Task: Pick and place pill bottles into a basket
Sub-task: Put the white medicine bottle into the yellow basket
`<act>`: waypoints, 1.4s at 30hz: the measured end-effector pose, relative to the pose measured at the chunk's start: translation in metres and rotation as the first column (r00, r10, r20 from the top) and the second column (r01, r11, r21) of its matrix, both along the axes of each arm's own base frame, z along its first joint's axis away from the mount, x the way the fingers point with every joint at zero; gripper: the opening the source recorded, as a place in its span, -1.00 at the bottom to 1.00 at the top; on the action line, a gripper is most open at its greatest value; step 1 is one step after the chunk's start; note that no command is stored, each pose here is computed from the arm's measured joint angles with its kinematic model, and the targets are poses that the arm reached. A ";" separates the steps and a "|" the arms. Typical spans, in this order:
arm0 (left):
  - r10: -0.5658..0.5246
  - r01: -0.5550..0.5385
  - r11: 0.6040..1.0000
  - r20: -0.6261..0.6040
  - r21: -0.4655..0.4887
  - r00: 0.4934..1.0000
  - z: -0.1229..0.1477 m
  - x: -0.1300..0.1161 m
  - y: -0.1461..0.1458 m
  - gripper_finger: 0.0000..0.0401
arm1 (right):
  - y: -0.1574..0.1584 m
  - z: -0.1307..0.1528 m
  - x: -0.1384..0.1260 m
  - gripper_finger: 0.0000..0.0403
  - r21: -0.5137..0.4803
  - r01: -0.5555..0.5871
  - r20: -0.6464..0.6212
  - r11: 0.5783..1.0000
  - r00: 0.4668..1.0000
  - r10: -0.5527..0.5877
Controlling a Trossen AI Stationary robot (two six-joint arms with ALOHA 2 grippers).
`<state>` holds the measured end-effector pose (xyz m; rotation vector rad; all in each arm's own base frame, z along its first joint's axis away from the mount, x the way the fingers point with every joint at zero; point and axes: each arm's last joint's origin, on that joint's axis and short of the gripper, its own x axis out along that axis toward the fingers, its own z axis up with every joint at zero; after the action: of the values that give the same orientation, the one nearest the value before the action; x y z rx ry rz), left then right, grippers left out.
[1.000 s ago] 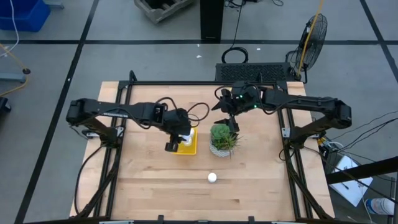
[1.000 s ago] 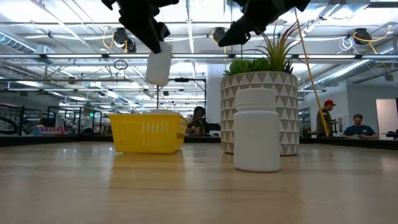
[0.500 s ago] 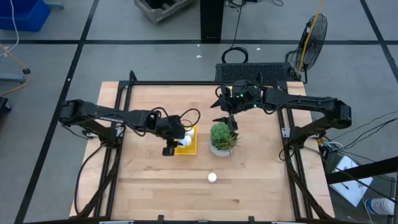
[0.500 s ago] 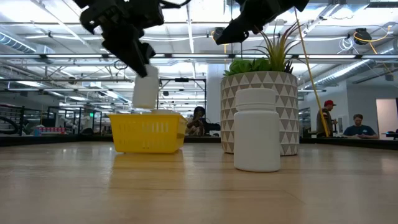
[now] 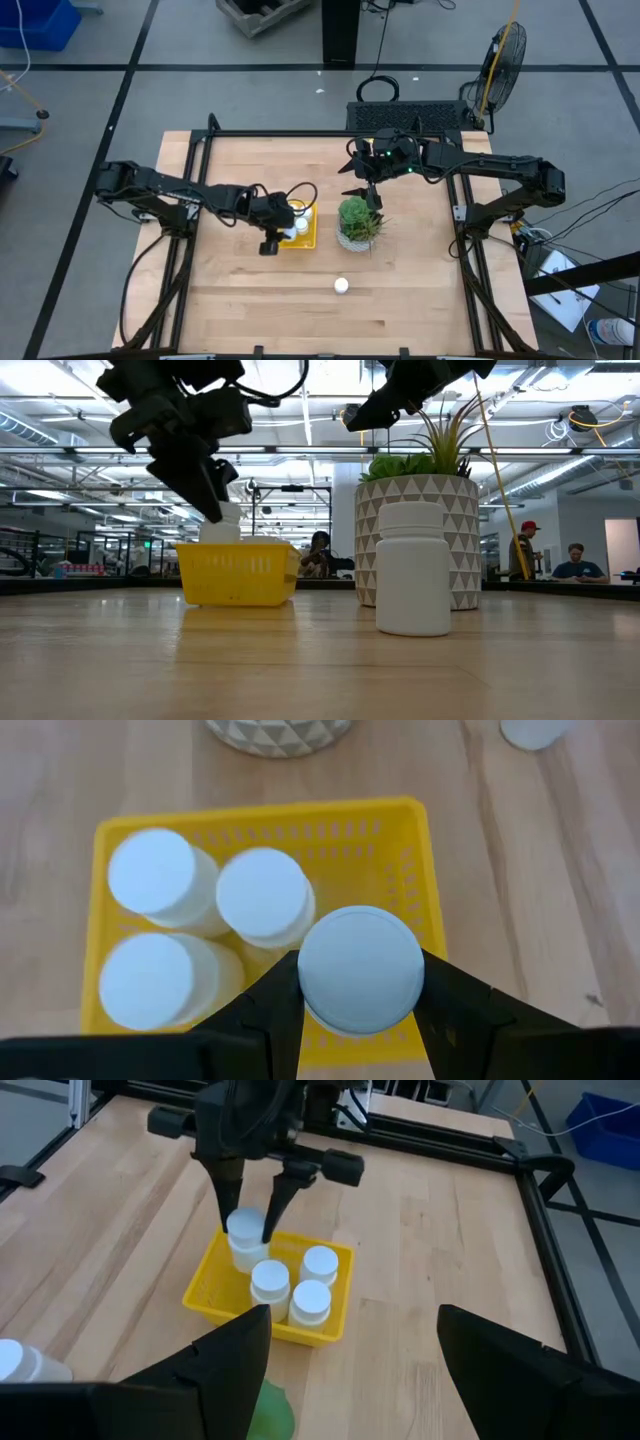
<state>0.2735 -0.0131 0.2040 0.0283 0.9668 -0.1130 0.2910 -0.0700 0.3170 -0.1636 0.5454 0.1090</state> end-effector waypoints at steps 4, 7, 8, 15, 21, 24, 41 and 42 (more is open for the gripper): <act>0.005 -0.006 1.000 0.016 0.005 1.000 -0.006 -0.001 0.000 -0.20 | 0.000 0.000 0.000 0.37 0.001 0.000 0.001 1.000 1.000 0.000; 0.006 -0.007 1.000 0.023 0.008 1.000 -0.010 -0.002 0.001 -0.20 | 0.000 0.000 0.000 0.37 0.003 0.001 0.002 1.000 1.000 -0.001; 0.010 -0.010 1.000 0.023 0.008 1.000 -0.011 -0.003 0.002 -0.20 | 0.000 0.000 0.000 0.37 0.005 0.002 0.003 1.000 1.000 -0.002; 0.033 -0.033 0.999 0.032 0.014 0.999 -0.017 -0.004 0.010 -0.20 | 0.000 0.000 0.000 0.37 0.011 0.005 0.003 1.000 1.000 -0.005; 0.044 -0.045 0.999 0.030 0.011 0.999 -0.025 -0.008 0.012 -0.20 | 0.000 0.000 0.000 0.37 0.011 0.005 0.002 1.000 1.000 -0.005; 0.050 -0.050 0.999 0.040 0.004 0.998 -0.031 -0.011 0.012 -0.20 | 0.000 0.000 0.000 0.37 0.011 0.005 0.003 1.000 1.000 -0.005; 0.070 -0.071 0.997 0.060 0.013 0.996 -0.028 -0.012 0.014 0.36 | 0.001 -0.002 0.000 0.37 0.029 0.005 -0.008 1.000 1.000 -0.005; 0.068 -0.070 0.997 0.072 0.013 0.995 -0.025 -0.012 0.014 0.37 | 0.001 -0.004 0.000 0.37 0.031 0.005 -0.012 1.000 1.000 -0.005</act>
<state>0.2618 0.0007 0.1791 0.0136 0.8961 -0.0403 0.2907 -0.0689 0.3128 -0.1318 0.5559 0.1134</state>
